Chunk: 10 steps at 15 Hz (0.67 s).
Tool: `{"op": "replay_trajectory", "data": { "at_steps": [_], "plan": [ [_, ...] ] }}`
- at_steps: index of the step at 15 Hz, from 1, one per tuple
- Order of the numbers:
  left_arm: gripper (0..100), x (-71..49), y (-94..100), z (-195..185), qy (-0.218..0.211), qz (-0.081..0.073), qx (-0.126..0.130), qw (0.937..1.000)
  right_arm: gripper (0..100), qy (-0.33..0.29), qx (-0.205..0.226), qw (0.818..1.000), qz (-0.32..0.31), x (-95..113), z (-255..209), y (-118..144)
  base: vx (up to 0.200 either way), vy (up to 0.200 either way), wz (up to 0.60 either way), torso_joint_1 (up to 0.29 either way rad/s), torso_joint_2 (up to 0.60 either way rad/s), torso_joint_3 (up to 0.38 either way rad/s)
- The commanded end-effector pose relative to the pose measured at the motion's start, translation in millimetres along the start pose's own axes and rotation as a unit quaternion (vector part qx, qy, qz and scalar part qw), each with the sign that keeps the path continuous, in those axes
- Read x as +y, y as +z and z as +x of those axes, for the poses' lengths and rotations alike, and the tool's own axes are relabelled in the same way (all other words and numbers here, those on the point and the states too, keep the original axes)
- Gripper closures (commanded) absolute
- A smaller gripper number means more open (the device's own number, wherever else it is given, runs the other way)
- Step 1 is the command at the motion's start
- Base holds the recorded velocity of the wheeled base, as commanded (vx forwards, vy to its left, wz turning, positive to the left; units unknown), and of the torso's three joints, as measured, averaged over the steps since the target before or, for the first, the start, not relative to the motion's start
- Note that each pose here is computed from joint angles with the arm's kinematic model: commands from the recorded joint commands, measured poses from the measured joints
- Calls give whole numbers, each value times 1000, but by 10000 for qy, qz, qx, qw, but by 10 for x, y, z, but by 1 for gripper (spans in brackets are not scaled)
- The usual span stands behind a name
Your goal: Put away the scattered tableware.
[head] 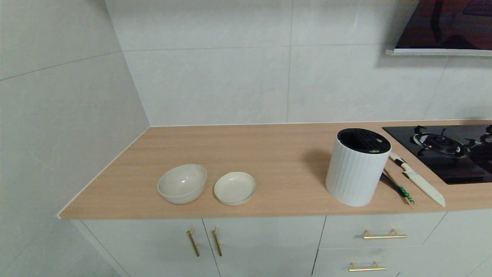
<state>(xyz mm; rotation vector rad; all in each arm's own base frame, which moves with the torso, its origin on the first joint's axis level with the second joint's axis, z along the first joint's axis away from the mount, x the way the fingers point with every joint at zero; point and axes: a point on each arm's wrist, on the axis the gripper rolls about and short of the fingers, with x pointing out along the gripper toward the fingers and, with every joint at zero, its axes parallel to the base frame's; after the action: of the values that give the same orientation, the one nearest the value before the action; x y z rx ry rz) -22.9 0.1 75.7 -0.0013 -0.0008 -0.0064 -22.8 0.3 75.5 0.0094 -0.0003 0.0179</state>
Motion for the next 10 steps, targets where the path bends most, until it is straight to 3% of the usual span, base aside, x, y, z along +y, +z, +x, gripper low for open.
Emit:
{"op": "replay_trajectory", "data": {
  "at_steps": [1, 10],
  "plan": [
    [0, 0, 2, -1, 1, -1, -3, 10000, 0, 3, -6, 10000, -1, 0, -1, 4, 0, 200, 0, 7, 2, 7],
    [0, 0, 2, -1, 1, -1, -3, 10000, 0, 3, 2, 10000, -1, 0, 0, 0, 0, 200, 0, 3, 2, 2]
  ]
}}
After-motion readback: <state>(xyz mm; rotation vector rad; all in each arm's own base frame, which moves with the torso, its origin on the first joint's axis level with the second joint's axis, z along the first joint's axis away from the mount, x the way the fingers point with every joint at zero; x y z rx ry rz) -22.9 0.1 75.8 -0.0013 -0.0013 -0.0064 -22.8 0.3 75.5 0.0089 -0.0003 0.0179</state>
